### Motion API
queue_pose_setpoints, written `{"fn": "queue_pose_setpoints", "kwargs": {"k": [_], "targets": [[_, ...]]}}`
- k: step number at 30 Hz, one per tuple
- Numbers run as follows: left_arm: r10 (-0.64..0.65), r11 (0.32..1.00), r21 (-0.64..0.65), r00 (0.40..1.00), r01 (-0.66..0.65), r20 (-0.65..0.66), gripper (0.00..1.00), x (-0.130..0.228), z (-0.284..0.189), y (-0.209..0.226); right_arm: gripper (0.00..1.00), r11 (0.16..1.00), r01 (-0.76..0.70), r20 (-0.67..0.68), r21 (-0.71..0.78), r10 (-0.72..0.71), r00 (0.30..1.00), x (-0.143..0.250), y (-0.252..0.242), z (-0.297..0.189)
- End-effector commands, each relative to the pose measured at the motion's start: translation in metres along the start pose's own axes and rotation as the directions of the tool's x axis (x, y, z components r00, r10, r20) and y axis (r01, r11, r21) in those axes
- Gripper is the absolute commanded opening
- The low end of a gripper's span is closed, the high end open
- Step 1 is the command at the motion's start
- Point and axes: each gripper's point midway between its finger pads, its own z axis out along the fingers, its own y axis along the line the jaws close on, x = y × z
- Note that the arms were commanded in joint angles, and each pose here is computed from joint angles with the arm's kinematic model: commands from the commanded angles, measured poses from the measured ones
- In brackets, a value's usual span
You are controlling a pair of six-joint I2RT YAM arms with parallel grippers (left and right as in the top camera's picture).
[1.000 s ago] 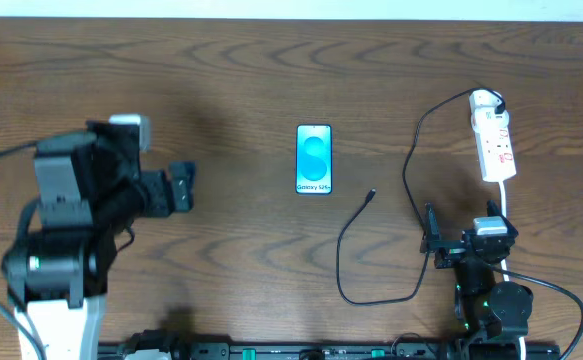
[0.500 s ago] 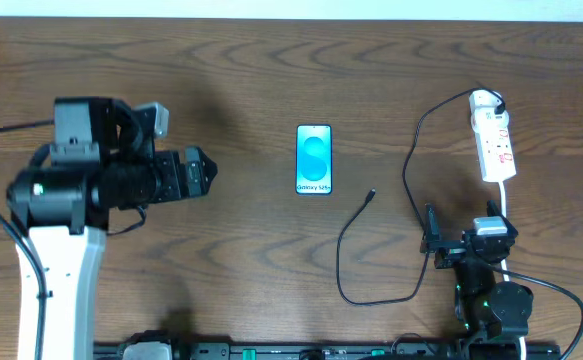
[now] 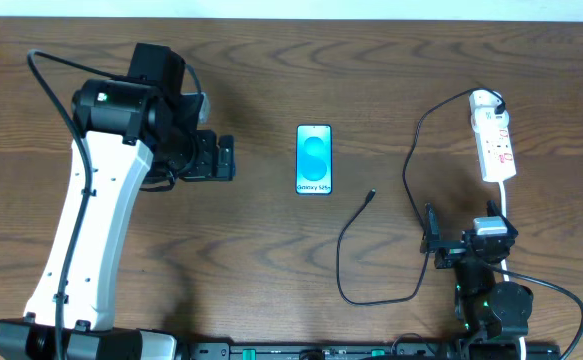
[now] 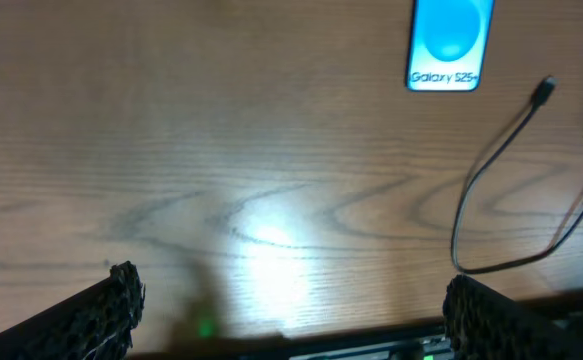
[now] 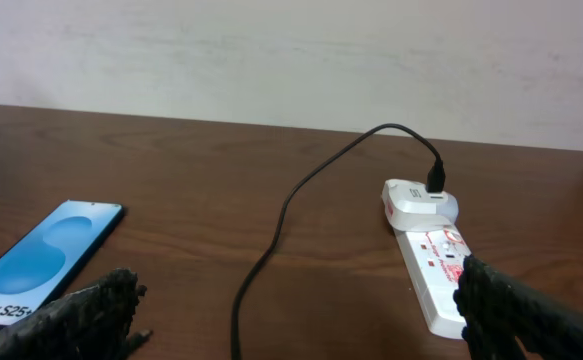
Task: Plug charger to phone and switch on socket
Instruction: 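Raise the left arm and move the left gripper over the phone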
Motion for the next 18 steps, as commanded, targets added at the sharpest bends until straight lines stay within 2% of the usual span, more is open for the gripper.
{"fn": "queue_pose_setpoints", "kwargs": {"k": [1, 4, 8, 12, 18], "targets": [[0.008, 0.994, 0.11, 1.0, -0.009, 0.013, 0.98, 0.0, -0.008, -0.022, 0.99, 1.0, -0.013, -0.001, 0.006, 0.013, 1.0, 0.001, -0.001, 0.0], [-0.003, 0.982, 0.187, 1.0, 0.001, 0.01, 0.98, 0.0, -0.01, -0.035, 0.99, 1.0, -0.013, -0.001, 0.006, 0.013, 1.0, 0.001, -0.001, 0.0], [-0.064, 0.98, 0.189, 0.998, 0.065, -0.007, 0.98, 0.001, -0.01, -0.038, 0.99, 1.0, -0.013, -0.001, 0.006, 0.013, 1.0, 0.001, -0.001, 0.0], [-0.114, 0.99, 0.086, 0.994, 0.113, 0.0, 0.98, 0.003, -0.005, -0.035, 0.99, 1.0, -0.013, -0.001, 0.006, 0.013, 1.0, 0.001, -0.001, 0.0], [-0.096, 0.995, -0.018, 0.995, 0.096, -0.017, 0.98, 0.001, -0.001, -0.045, 0.99, 1.0, -0.013, -0.001, 0.006, 0.013, 1.0, 0.001, -0.001, 0.0]]}}
